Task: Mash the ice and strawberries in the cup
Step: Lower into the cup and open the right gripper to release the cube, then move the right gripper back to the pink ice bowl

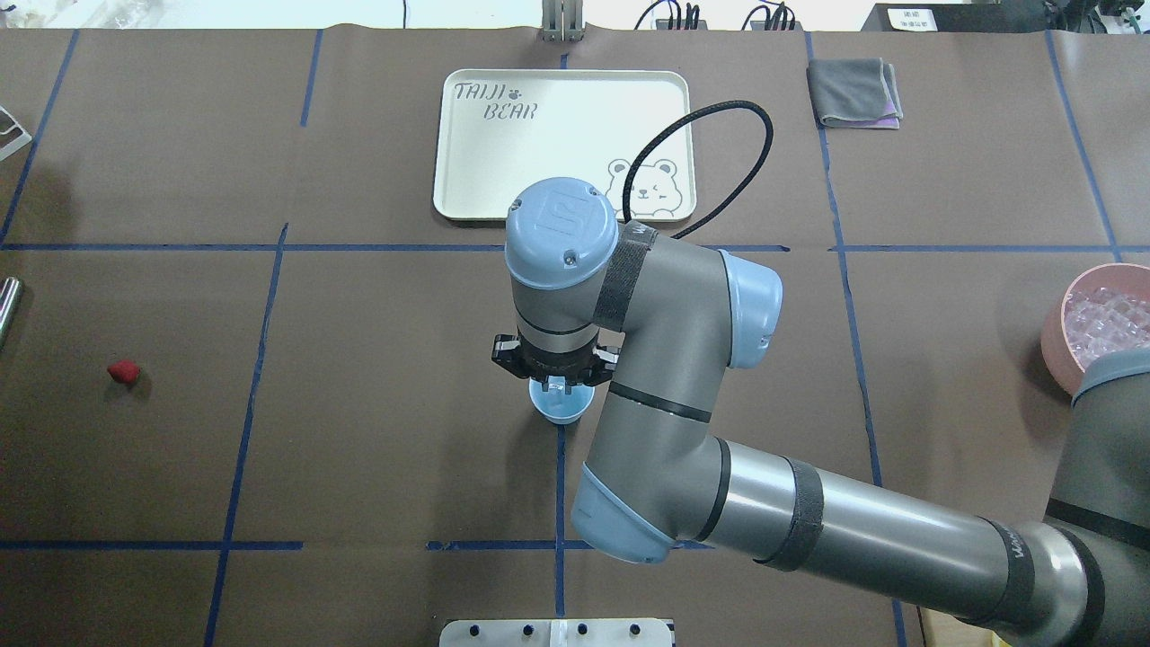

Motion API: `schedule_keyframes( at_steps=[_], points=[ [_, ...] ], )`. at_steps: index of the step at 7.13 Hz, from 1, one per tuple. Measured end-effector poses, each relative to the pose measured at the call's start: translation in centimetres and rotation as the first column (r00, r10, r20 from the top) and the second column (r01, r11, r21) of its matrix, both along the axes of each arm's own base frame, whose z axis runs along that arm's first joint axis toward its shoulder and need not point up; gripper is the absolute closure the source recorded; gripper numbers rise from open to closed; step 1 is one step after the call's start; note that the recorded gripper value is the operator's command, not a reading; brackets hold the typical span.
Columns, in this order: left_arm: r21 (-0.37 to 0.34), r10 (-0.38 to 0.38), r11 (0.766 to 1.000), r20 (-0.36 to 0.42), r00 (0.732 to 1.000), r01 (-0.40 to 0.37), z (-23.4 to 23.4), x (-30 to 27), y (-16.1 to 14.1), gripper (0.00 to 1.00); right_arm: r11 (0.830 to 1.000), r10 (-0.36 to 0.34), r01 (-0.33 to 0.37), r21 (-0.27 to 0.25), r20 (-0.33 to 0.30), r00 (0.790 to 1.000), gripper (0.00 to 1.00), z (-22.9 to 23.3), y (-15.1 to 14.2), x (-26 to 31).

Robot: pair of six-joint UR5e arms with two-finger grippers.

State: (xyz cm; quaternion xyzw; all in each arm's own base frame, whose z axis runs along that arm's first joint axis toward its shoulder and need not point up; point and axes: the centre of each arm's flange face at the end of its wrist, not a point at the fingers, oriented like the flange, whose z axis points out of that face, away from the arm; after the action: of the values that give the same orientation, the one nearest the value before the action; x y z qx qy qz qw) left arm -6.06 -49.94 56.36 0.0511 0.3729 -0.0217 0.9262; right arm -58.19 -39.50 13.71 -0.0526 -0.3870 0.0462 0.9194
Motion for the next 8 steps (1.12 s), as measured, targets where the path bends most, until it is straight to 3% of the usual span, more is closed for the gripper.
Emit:
schedule_keyframes(
  at_steps=[3,5,8],
  points=[
    [0.000,0.000,1.000,-0.001,1.000,0.000,0.00,0.01,-0.02,0.00,1.000,0.001,-0.001,0.001,0.000,1.000,0.32,0.04,0.01,0.03],
    [0.000,0.000,1.000,-0.001,1.000,0.000,-0.01,0.01,-0.06,0.00,1.000,0.001,-0.001,0.001,0.001,1.000,0.01,0.02,0.03,0.09],
    [0.001,0.000,1.000,0.000,1.000,0.000,-0.06,0.00,-0.06,0.00,1.000,0.001,-0.001,0.007,0.013,1.000,0.01,-0.58,0.37,0.77]
  ],
)
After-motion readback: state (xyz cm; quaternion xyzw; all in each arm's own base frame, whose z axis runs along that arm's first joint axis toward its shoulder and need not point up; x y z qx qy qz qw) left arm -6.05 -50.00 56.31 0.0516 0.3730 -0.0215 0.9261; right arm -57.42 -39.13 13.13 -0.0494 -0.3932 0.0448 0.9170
